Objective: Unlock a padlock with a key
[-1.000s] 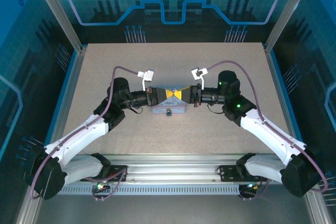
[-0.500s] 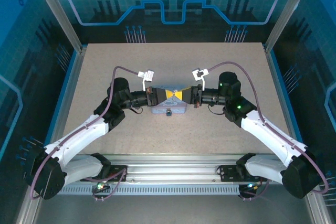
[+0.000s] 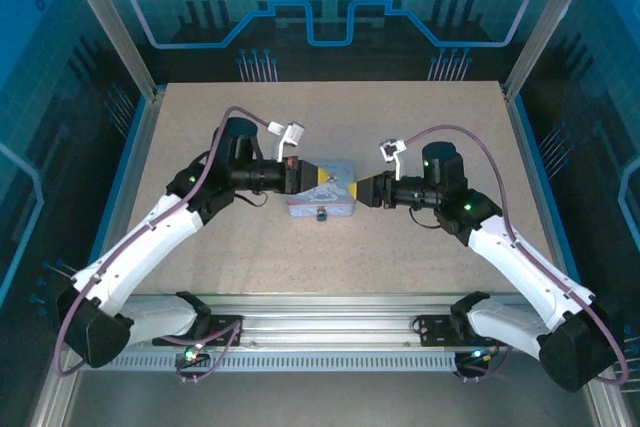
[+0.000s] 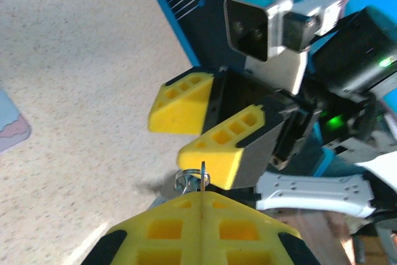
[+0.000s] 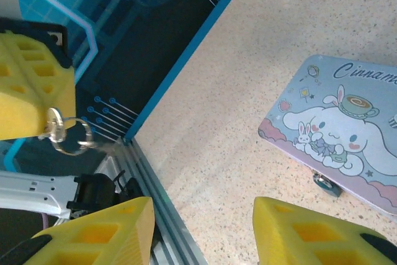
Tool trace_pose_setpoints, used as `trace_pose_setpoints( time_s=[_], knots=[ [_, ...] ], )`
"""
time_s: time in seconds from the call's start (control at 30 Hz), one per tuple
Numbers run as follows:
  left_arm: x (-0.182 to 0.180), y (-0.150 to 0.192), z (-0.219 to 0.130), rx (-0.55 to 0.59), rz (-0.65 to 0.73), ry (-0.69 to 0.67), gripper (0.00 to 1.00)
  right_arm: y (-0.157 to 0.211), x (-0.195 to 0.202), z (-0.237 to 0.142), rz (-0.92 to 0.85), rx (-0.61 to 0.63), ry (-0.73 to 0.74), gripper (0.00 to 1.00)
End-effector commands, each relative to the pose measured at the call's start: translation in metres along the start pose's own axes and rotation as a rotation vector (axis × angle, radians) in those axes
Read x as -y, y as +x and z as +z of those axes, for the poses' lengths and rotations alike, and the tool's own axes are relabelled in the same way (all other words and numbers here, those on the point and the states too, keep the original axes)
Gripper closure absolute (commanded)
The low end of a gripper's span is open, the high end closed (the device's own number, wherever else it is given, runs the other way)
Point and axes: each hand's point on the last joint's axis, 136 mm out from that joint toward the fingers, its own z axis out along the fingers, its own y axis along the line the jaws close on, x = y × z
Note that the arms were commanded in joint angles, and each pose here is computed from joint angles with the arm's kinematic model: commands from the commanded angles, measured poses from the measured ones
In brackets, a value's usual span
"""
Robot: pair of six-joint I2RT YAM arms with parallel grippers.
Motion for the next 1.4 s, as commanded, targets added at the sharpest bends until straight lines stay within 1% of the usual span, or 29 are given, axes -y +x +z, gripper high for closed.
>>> trace_pose_setpoints(
  time_s=[0.0,0.07,0.1,0.33,0.5,0.63,0.77,0.97,1.0,1.2,1.27,1.3,1.37],
  knots=[
    [-0.010,0.027,-0.001,-0.159,-0.002,-0.057,1.00,-0.004,-0.014,-0.006,-0.055,-0.007,-0.042,0.51],
    [-0.005,0.028,-0.001,-0.180,0.014,-0.039,1.00,-0.008,-0.024,-0.006,-0.066,-0.001,-0.092,0.47],
    [-0.002,0.029,-0.001,-0.189,0.021,-0.024,1.00,-0.009,-0.030,-0.006,-0.071,0.001,-0.123,0.46],
    [0.009,0.032,-0.002,-0.222,0.042,0.038,1.00,-0.008,-0.055,-0.002,-0.079,-0.029,-0.290,0.46],
    [0.016,0.032,-0.002,-0.224,0.055,0.075,1.00,-0.003,-0.069,0.003,-0.097,-0.064,-0.350,0.50],
    [0.019,0.032,-0.003,-0.220,0.066,0.084,1.00,0.001,-0.072,0.009,-0.092,-0.084,-0.371,0.59],
    [0.021,0.034,-0.003,-0.220,0.069,0.093,1.00,0.002,-0.075,0.010,-0.097,-0.088,-0.385,0.65],
    [0.022,0.036,-0.001,-0.225,0.072,0.104,1.00,0.003,-0.080,0.009,-0.100,-0.097,-0.407,0.66],
    [0.021,0.037,-0.001,-0.228,0.070,0.102,1.00,0.004,-0.080,0.009,-0.103,-0.098,-0.410,0.68],
    [0.021,0.036,0.000,-0.224,0.074,0.100,1.00,0.005,-0.081,0.008,-0.111,-0.101,-0.414,0.86],
    [0.020,0.036,0.000,-0.223,0.077,0.094,1.00,0.006,-0.082,0.008,-0.118,-0.102,-0.416,0.93],
    [0.020,0.036,-0.001,-0.222,0.079,0.089,1.00,0.006,-0.082,0.007,-0.122,-0.102,-0.414,1.00],
    [0.020,0.034,-0.001,-0.217,0.083,0.086,1.00,0.008,-0.081,0.006,-0.127,-0.104,-0.408,1.00]
  ],
)
